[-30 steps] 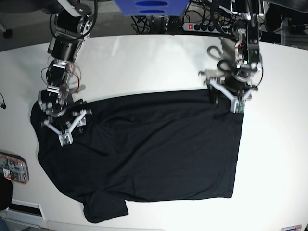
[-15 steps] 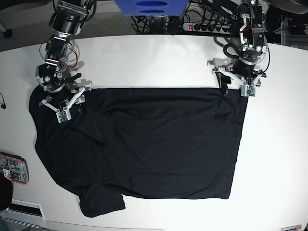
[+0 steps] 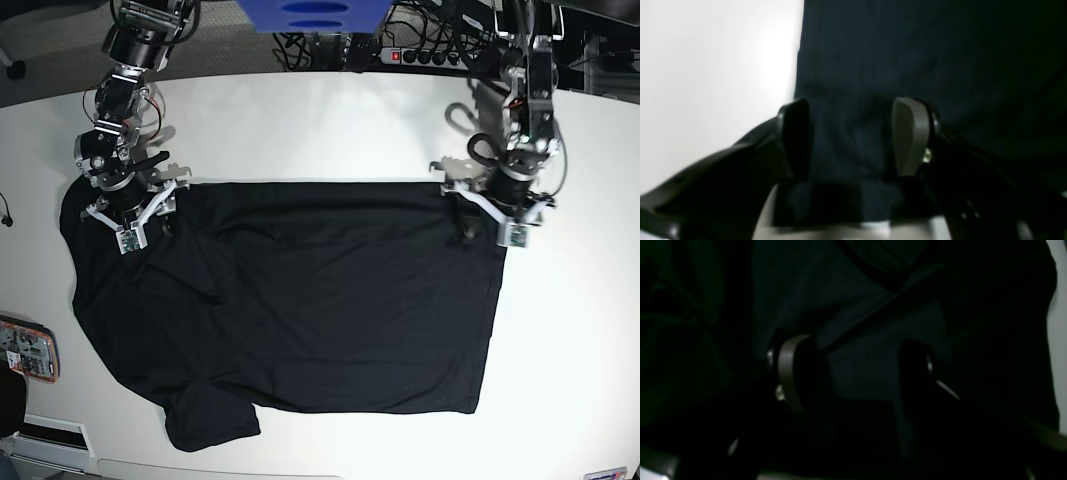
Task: Fold the T-shirt properly
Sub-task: 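Shift the left gripper along the collar edge and regrip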
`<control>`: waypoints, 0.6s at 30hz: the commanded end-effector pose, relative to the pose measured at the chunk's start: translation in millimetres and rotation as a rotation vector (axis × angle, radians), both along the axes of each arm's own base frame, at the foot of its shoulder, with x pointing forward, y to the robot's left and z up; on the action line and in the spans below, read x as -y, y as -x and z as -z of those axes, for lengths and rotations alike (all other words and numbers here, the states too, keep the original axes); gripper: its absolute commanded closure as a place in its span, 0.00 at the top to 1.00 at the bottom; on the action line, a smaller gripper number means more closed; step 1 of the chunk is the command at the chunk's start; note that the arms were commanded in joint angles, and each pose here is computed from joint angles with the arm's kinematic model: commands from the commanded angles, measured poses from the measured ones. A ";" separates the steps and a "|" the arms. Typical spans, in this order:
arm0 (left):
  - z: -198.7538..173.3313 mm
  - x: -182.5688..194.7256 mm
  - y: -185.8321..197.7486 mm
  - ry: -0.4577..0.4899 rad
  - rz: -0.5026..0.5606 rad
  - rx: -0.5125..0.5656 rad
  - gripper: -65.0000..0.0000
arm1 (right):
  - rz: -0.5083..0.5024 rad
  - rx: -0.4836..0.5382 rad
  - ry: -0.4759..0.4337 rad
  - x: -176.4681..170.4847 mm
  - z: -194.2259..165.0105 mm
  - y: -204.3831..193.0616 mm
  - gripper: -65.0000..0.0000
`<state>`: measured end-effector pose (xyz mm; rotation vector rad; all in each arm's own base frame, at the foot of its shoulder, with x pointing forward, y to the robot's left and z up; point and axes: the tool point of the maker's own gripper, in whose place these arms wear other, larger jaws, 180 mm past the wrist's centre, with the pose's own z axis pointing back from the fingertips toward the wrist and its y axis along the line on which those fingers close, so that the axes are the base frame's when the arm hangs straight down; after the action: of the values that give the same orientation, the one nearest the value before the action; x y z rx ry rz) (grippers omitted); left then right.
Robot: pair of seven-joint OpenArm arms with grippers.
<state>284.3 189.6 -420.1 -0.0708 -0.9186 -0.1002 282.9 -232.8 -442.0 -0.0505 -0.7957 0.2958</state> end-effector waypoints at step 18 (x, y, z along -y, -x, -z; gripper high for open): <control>76.6 -10.7 97.0 0.055 -0.063 -0.066 0.59 | -0.025 -0.247 0.108 15.1 44.0 80.5 0.60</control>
<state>233.7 197.8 -449.7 -0.1187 -1.1201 -0.0068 255.6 -231.6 -444.9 -0.0365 -0.8328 0.2871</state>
